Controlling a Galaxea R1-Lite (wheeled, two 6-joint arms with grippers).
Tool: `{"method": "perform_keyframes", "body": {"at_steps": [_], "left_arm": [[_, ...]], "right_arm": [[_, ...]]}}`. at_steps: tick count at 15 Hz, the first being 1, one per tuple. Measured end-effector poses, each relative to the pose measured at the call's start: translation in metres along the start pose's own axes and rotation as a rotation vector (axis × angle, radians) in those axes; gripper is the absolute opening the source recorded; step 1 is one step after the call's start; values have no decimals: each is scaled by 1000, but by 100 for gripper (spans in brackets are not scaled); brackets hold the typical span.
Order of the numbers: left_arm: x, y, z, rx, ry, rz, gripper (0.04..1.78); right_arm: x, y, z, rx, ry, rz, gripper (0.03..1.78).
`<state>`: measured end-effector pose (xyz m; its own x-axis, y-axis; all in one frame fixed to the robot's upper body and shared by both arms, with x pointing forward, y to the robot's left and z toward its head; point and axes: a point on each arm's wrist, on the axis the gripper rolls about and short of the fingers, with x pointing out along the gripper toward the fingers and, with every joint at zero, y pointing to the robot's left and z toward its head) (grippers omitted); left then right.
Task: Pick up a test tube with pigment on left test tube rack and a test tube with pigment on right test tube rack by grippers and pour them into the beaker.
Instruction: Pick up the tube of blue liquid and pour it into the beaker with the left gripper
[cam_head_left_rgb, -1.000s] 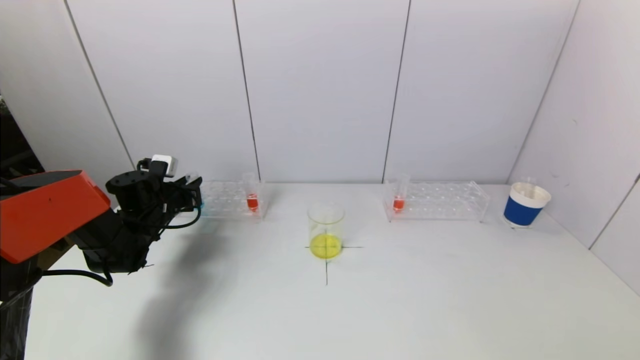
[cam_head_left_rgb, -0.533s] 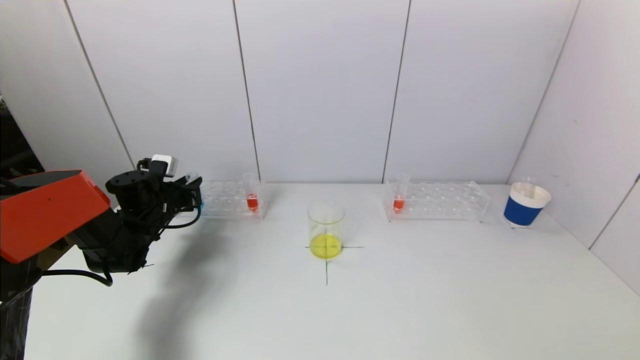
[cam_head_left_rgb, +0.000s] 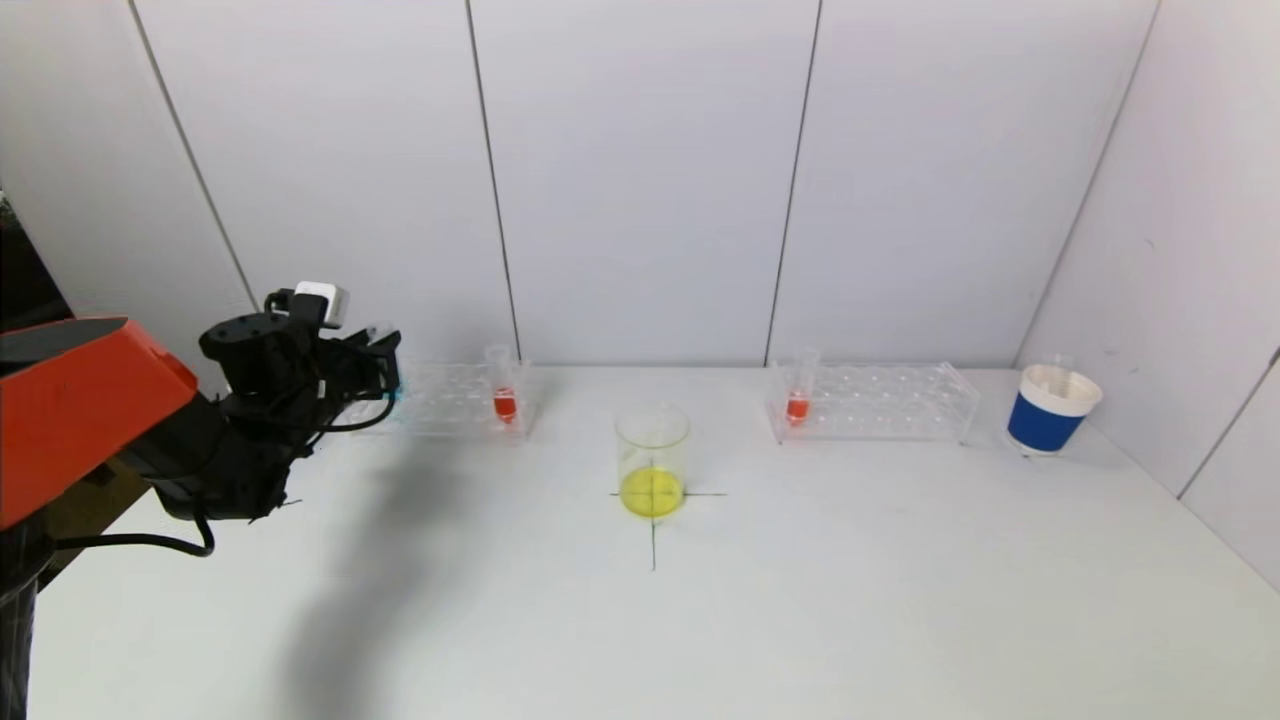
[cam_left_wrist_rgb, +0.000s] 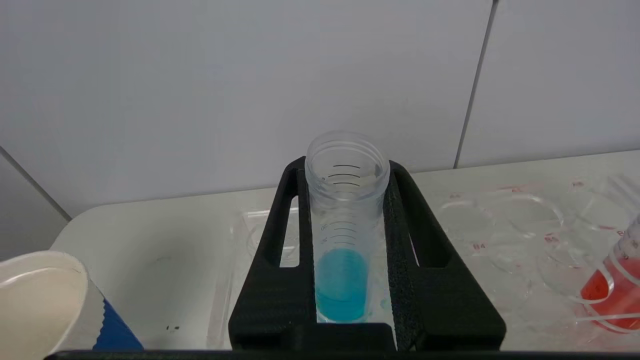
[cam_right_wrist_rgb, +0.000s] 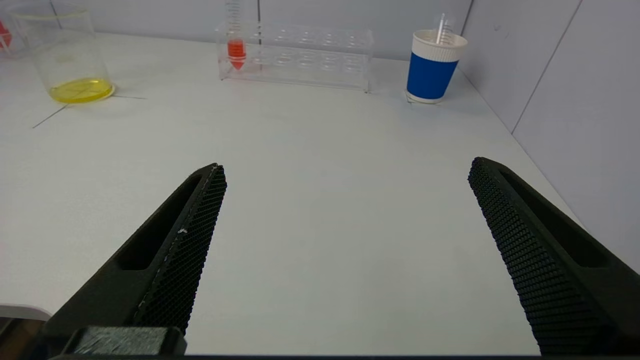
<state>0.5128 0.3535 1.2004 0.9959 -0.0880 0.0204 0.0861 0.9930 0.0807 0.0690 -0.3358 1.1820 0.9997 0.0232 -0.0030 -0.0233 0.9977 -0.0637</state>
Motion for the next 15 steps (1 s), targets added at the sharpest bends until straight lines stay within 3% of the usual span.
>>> {"method": "perform_keyframes", "body": {"at_steps": [5, 9, 15], "left_arm": [[8, 1, 45, 5, -44, -6, 42], [10, -5, 97, 8, -81, -24, 42], [-12, -35, 178, 7, -124, -99, 42]], "right_arm": [[0, 0, 0, 0, 0, 0, 176], [0, 0, 0, 0, 0, 0, 176], [0, 0, 0, 0, 0, 0, 176]]}}
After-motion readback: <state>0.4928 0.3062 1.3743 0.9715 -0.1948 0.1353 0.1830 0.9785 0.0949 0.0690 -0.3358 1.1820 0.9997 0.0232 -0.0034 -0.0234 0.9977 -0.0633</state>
